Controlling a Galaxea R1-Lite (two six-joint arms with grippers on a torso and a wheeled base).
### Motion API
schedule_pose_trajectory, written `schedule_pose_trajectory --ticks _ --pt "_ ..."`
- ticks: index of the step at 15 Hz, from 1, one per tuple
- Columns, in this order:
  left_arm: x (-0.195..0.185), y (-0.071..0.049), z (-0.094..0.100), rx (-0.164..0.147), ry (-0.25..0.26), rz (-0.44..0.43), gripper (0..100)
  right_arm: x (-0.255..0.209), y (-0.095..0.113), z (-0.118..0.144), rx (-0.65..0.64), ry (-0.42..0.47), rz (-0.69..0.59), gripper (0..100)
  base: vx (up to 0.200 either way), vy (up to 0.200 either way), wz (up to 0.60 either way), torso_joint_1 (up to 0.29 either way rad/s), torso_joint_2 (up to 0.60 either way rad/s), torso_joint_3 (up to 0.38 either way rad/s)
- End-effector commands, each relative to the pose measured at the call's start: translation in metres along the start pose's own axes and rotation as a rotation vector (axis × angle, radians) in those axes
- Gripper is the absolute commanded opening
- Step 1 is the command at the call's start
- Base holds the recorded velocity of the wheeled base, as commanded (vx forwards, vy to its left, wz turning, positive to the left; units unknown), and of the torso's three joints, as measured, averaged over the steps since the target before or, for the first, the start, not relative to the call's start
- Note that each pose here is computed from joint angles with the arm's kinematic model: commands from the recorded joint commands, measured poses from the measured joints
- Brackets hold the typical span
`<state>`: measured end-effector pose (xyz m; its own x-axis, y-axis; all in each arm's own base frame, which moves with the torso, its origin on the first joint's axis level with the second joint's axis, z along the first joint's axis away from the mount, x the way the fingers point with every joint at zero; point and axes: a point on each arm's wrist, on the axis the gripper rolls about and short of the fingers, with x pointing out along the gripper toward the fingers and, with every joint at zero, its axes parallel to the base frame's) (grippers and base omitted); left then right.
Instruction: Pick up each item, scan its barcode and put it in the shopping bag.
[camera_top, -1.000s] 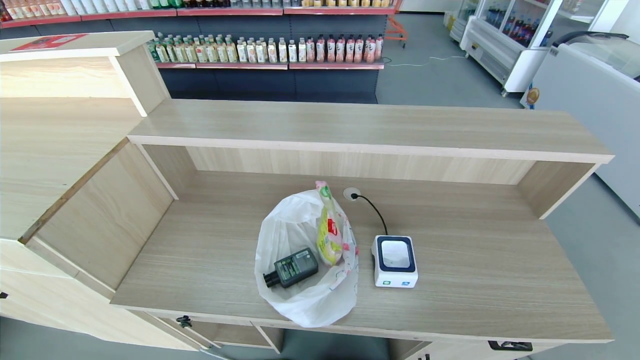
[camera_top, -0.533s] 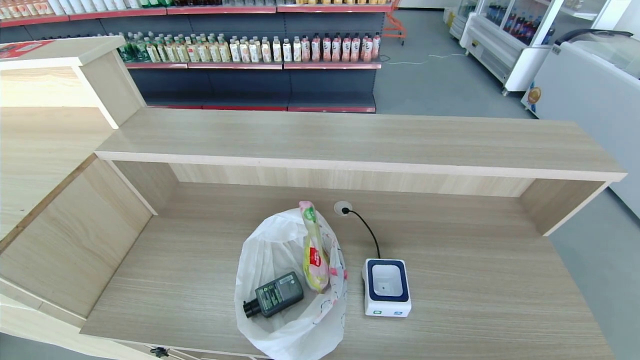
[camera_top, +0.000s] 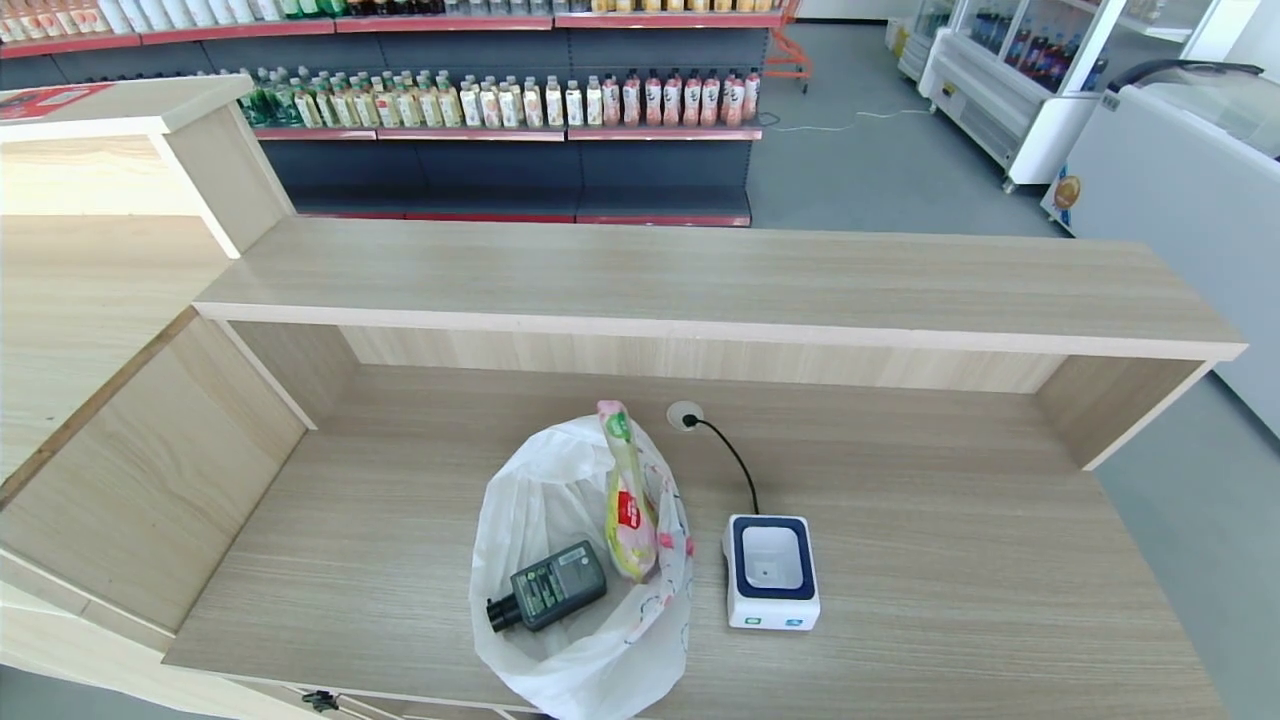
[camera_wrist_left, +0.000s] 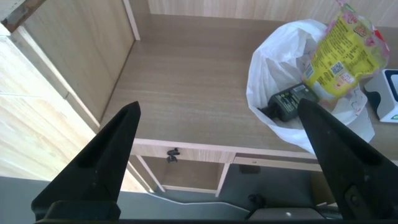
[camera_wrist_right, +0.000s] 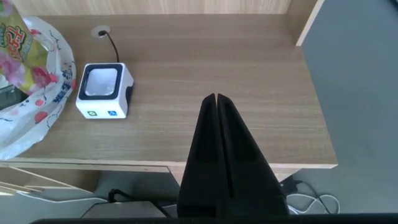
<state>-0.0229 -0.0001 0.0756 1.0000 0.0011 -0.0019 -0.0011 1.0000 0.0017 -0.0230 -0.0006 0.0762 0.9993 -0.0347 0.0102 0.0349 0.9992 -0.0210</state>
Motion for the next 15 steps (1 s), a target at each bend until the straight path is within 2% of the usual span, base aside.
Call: schedule_pose_trajectory --ticks 1,15 --pt "0.0 0.0 0.0 0.0 0.0 0.0 100 0.0002 0.0 0.0001 0.0 0.003 -0.001 0 0.0 0.0 0.0 0.0 0.0 0.0" --pt "0.0 0.0 0.0 0.0 0.0 0.0 100 0.0002 0.0 0.0001 -0.002 0.003 -0.001 0 0.0 0.0 0.0 0.0 0.0 0.0"
